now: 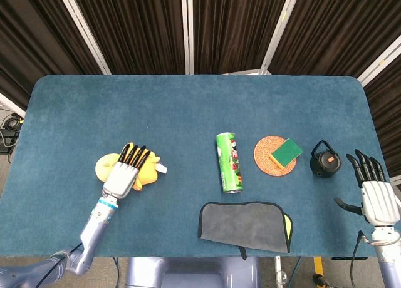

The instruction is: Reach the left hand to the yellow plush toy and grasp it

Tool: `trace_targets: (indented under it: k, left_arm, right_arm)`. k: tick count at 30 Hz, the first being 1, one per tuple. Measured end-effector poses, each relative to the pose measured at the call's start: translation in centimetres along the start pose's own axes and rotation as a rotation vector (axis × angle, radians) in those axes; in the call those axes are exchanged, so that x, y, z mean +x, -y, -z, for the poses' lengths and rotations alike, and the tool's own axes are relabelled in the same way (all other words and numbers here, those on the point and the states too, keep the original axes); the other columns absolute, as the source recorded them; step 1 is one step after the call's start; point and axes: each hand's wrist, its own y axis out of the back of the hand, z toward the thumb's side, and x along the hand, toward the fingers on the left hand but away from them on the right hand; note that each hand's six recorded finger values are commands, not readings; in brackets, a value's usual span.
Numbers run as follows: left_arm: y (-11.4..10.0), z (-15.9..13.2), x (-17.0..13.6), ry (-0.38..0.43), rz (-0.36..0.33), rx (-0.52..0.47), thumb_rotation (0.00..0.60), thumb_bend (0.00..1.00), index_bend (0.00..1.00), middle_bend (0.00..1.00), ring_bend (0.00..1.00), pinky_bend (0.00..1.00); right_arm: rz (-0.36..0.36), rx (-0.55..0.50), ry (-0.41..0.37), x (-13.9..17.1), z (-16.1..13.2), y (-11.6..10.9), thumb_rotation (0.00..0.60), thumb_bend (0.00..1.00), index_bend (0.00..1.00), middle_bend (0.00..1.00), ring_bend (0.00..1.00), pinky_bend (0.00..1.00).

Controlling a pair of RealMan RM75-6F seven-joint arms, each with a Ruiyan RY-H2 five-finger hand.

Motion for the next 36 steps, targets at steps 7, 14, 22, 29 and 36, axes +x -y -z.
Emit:
trace_targets:
  k: [7,14,22,29,36]
  left_arm:
    - [-1.0,0.3,-0.3,-0.005,-0.017,0.009,0.6,1.0,0.0,0.0,0.0,0.0]
    - [0.2,1.4,-0.3,-0.039,0.033,0.022,0.6,1.0,0.0,0.0,0.0,0.0]
    - [1.3,3.8,-0.9,-0.095,0.055,0.057,0.6,1.0,0.0,0.0,0.0,0.0]
    - [1.4,6.6,-2.0,-0.162,0.031,0.03,0.6,1.0,0.0,0.0,0.0,0.0]
    - [0.5,8.9,-2.8,-0.203,-0.013,0.004,0.6,1.0,0.0,0.0,0.0,0.0]
  right_arm:
    - [-0.003,0.0,-0.003,0.0,-0.1,0.1,0.6,0.06,0.0,0.0,0.0,0.0]
    - [-0.005,-0.002,-0.006,0.1,-0.2,0.1,0.6,0.06,0.0,0.0,0.0,0.0]
    - [-0.006,-0.001,-0.007,0.1,-0.2,0.1,0.6,0.06,0.0,0.0,0.0,0.0]
    - [-0.001,0.0,-0.013,0.2,-0.4,0.1,0.6,0.06,0.0,0.0,0.0,0.0]
    - [-0.004,0.002,-0.015,0.2,-0.5,0.2,0.6,0.06,0.0,0.0,0.0,0.0]
